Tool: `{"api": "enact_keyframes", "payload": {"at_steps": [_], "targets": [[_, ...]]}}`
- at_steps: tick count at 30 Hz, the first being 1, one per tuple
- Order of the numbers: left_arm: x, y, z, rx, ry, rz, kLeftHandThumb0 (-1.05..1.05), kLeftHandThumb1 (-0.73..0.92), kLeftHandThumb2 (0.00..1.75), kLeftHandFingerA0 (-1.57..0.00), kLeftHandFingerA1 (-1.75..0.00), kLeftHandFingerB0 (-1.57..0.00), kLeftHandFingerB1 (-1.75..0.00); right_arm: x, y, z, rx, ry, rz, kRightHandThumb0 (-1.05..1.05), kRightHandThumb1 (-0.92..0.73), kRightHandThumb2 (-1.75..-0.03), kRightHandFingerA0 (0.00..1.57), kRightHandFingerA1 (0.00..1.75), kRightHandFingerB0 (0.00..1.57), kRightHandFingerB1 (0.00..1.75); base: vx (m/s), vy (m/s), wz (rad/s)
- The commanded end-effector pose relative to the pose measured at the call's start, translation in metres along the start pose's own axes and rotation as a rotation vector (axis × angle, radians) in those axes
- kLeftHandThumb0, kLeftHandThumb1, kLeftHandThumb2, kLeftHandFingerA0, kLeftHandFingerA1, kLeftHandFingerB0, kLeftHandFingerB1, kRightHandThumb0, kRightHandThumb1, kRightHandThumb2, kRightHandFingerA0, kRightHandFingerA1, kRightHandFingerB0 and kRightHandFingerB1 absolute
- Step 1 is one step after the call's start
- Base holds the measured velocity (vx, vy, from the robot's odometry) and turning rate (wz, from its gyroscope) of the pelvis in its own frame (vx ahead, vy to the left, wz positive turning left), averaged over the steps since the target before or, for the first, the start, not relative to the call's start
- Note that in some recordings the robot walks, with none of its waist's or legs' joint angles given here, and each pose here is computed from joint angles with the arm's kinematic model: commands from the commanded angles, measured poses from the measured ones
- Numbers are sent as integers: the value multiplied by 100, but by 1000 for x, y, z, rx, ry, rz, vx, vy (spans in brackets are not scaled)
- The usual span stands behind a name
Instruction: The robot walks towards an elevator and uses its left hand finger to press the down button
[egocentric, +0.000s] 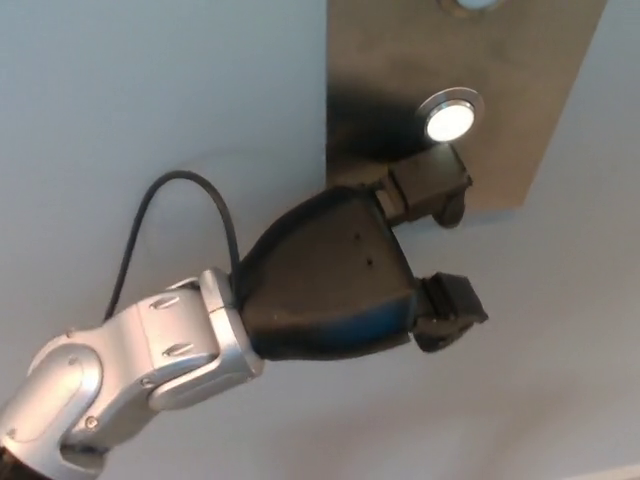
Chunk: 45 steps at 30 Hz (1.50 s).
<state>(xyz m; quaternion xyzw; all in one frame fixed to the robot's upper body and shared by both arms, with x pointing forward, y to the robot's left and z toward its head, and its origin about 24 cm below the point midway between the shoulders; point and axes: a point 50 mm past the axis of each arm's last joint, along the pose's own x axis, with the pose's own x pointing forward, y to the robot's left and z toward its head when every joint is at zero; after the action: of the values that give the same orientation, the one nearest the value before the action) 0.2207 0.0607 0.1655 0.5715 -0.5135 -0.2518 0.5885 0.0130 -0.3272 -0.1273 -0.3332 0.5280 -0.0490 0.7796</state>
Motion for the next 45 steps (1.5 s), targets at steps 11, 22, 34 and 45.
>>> {"api": "enact_keyframes", "payload": {"at_steps": [11,22,34,45], "targets": [[-44,32,158,-440,-141,201,-20,46,84,-86,-175,-84,-141,-3,1,-6,-77,-2,9,-41,-56,-58,59,44,55,37,0,0,0],[-143,-27,126,-487,186,-50,-13,49,83,-78,-169,-72,-149,-3,4,0,-70,-43,21,-41,-56,-58,58,45,54,37,0,0,0],[-277,-50,40,-271,775,-359,-24,61,64,-73,-111,-74,-76,2,1,6,-95,-38,23,-40,-57,-57,58,43,53,37,0,0,0],[-376,-69,71,-260,1214,-668,-24,66,64,-71,-113,-75,-65,3,-10,6,-78,-37,-4,-42,-58,-58,57,41,51,36,0,0,0]]}}
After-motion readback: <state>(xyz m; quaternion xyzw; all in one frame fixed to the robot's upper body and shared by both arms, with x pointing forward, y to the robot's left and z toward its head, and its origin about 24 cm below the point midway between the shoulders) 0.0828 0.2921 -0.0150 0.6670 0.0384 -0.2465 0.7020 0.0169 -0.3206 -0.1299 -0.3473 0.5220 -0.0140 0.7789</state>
